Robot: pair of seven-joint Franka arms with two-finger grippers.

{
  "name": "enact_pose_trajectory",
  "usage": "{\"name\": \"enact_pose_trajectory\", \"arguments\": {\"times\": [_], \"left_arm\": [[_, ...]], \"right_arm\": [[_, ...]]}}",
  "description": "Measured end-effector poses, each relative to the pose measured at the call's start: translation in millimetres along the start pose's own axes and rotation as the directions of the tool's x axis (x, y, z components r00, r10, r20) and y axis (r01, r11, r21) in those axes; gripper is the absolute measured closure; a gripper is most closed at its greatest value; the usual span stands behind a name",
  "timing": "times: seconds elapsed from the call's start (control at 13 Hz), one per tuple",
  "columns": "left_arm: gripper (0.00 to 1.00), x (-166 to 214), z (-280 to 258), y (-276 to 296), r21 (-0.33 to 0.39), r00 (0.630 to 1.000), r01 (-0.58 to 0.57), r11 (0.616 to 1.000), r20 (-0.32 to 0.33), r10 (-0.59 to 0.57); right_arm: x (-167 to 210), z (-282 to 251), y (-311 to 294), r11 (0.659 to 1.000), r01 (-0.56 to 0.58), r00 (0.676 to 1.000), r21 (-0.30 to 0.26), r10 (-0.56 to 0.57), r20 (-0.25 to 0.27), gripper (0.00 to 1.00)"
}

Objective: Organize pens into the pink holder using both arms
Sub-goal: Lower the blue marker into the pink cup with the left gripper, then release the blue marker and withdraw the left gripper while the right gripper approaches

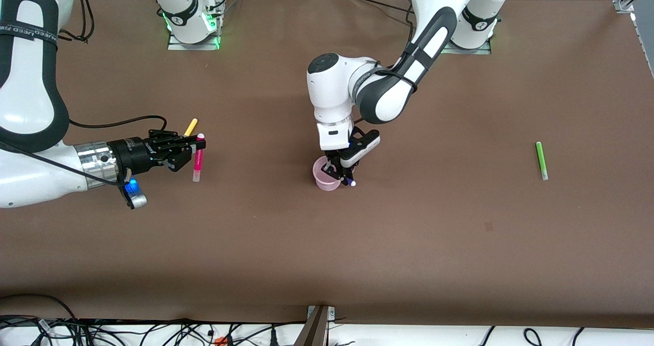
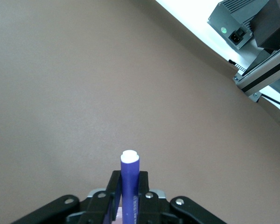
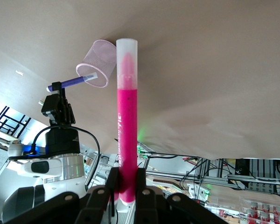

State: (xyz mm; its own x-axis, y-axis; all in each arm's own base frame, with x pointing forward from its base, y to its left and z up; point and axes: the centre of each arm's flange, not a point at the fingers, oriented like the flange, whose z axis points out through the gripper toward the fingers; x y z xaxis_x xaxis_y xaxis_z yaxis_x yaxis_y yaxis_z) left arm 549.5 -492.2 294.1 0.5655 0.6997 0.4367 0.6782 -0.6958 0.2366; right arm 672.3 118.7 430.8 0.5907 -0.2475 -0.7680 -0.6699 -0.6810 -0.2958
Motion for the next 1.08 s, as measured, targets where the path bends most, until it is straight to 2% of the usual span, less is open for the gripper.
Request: {"name": "enact_pose_trajectory", "arguments": {"times": [0.15, 0.23, 0.46, 0.62, 0.69, 0.85, 1.08], "left_arm": [[0.54, 2.6, -2.0, 2.8, -0.006, 1.0, 0.007, 1.0, -0.004, -0.007], [0.47, 3.4, -2.3, 3.2, -0.005, 1.0, 0.009, 1.0, -0.005, -0.009], [0.43, 13.7, -5.3, 7.9, -0.009, 1.0, 0.025, 1.0, -0.019, -0.025], [0.29, 44.4, -12.4, 18.2, -0.018, 0.997, 0.067, 0.998, -0.044, -0.068], [0.29, 67.3, -13.2, 20.9, -0.016, 0.995, 0.085, 0.996, -0.042, -0.085], [0.13, 120.0, -15.6, 19.5, 0.017, 0.996, 0.077, 0.997, 0.037, -0.078], [0.08, 204.1, -30.9, 3.1, 0.068, 0.985, 0.002, 0.998, 0.174, -0.014]], "right_arm": [[0.6, 0.7, 0.6, 1.0, -0.002, 1.0, -0.001, 0.002, 0.002, 0.83], [1.6, 1.7, 1.5, 1.0, -0.005, 1.0, -0.002, 0.005, 0.005, 0.83], [3.9, 3.4, 3.5, 1.0, -0.011, 1.0, -0.003, 0.011, 0.01, 0.83], [3.8, 3.6, 3.4, 1.0, -0.011, 1.0, -0.003, 0.011, 0.01, 0.83], [3.5, 4.5, 3.0, 1.0, -0.01, 1.0, -0.004, 0.01, 0.011, 0.83], [3.4, 13.8, 1.0, 1.0, -0.013, 1.0, -0.016, 0.013, 0.024, 0.83], [7.4, 47.9, -0.8, 0.998, -0.035, 0.996, -0.05, 0.039, 0.076, 0.83]]}}
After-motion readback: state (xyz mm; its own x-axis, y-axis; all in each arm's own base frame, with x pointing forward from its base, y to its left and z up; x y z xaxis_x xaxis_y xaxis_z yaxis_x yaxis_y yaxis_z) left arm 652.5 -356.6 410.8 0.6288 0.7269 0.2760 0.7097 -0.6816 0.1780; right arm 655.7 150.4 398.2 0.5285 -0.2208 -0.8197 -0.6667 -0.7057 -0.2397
